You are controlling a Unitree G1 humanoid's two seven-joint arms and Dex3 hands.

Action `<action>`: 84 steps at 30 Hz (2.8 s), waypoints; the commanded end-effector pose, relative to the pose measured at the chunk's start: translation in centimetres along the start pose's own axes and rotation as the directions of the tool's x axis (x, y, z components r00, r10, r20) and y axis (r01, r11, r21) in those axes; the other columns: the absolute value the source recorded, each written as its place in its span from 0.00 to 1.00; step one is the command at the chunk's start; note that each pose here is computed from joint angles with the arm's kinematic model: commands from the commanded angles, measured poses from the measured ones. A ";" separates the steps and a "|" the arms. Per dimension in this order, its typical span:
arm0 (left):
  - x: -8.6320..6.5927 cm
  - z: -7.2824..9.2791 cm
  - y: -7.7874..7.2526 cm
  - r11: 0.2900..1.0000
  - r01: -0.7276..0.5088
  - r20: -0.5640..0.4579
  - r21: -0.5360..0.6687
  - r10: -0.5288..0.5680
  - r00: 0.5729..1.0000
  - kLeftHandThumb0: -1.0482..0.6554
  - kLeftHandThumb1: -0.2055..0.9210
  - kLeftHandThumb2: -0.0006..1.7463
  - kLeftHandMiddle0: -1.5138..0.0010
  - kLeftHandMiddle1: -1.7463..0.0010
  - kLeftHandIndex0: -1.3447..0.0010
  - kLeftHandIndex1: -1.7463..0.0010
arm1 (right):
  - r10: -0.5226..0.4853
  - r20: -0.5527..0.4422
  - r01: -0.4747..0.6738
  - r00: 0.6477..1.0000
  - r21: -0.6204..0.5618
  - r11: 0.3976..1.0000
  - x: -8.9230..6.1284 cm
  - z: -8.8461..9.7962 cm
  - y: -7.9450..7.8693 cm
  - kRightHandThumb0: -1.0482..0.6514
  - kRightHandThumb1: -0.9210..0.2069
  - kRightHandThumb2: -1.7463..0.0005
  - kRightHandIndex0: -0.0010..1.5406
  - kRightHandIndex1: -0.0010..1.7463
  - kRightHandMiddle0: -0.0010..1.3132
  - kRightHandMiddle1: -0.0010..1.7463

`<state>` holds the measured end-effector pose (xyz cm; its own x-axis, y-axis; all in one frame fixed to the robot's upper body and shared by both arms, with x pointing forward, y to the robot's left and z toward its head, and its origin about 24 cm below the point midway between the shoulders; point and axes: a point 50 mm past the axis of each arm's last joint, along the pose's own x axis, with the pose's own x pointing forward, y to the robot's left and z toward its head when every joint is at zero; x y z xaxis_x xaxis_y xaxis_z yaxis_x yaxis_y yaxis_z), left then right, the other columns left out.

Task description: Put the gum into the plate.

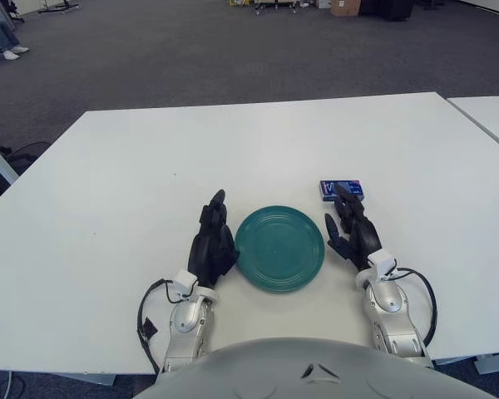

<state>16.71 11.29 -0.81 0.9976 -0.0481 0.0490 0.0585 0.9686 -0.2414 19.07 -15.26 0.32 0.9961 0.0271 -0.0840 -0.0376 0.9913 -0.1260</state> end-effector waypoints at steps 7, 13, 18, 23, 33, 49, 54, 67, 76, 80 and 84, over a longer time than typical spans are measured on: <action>-0.4 -1.0 -0.7 0.998 -0.037 -0.046 -0.054 0.035 0.998 0.06 1.00 0.50 0.93 1.00 1.00 0.76 | -0.043 0.147 0.071 0.988 -0.197 0.978 0.2 5.3 -1.8 0.19 0.00 0.62 0.08 0.01 0.00 0.22; -0.3 -1.1 -0.8 0.998 -0.037 -0.047 -0.055 0.035 0.998 0.07 1.00 0.49 0.92 0.99 1.00 0.74 | -0.083 0.399 0.294 0.913 -0.503 0.813 0.8 9.1 -3.2 0.13 0.00 0.68 0.13 0.02 0.00 0.32; -0.3 -1.2 -0.9 0.998 -0.037 -0.042 -0.058 0.034 0.999 0.08 1.00 0.49 0.91 0.99 1.00 0.72 | -0.058 0.508 0.400 0.859 -0.597 0.696 1.4 10.4 -3.6 0.12 0.00 0.73 0.18 0.02 0.00 0.42; -0.2 -1.3 -1.1 0.997 -0.035 -0.041 -0.063 0.032 0.999 0.09 1.00 0.49 0.90 0.99 1.00 0.70 | 0.020 0.539 0.439 0.842 -0.707 0.555 2.2 12.4 -4.0 0.13 0.00 0.79 0.22 0.03 0.00 0.47; 0.0 -1.2 -1.2 0.997 -0.028 -0.032 -0.070 0.026 0.999 0.11 1.00 0.50 0.90 0.99 1.00 0.71 | 0.152 0.359 0.310 0.921 -0.910 0.274 4.2 14.0 -4.9 0.12 0.00 0.82 0.24 0.03 0.00 0.52; -0.1 -1.1 -1.3 0.997 -0.039 -0.033 -0.068 0.037 0.999 0.12 1.00 0.50 0.89 0.99 1.00 0.69 | 0.229 0.127 0.106 0.965 -0.989 0.101 9.8 10.1 -4.2 0.11 0.00 0.70 0.17 0.00 0.00 0.38; 0.0 -0.9 -1.4 0.997 -0.040 -0.040 -0.064 0.038 0.998 0.12 1.00 0.52 0.88 0.99 1.00 0.67 | 0.225 0.093 0.068 0.970 -0.991 0.116 10.1 8.7 -3.9 0.08 0.00 0.63 0.15 0.00 0.00 0.33; 0.0 -0.8 -1.7 0.995 -0.056 -0.061 -0.078 0.051 0.997 0.11 1.00 0.52 0.88 1.00 1.00 0.67 | 0.197 -0.011 -0.043 0.980 -0.986 0.158 11.3 5.7 -3.0 0.04 0.00 0.55 0.12 0.00 0.00 0.27; 0.1 -0.7 -2.0 0.996 -0.069 -0.066 -0.051 0.065 0.996 0.10 1.00 0.52 0.88 1.00 1.00 0.70 | 0.198 -0.056 -0.089 0.979 -0.983 0.163 11.8 4.8 -2.3 0.02 0.00 0.52 0.11 0.00 0.00 0.25; 0.2 -0.7 -2.0 0.997 -0.069 -0.068 -0.038 0.066 0.995 0.10 1.00 0.52 0.88 1.00 1.00 0.71 | 0.200 -0.066 -0.100 0.978 -0.981 0.164 11.9 4.5 -2.2 0.02 0.00 0.51 0.11 0.00 0.00 0.25; 0.3 -0.6 -2.0 0.997 -0.064 -0.069 -0.032 0.062 0.996 0.10 1.00 0.52 0.89 1.00 1.00 0.71 | 0.193 -0.087 -0.121 0.977 -0.978 0.172 12.0 4.1 -2.1 0.01 0.00 0.49 0.11 0.00 0.00 0.25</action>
<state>17.13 10.57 -0.53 0.9999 -0.0024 0.0153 0.0058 0.9729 -0.2310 30.76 -16.79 3.18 0.9552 0.2094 -0.2092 -0.2194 0.0262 -0.9753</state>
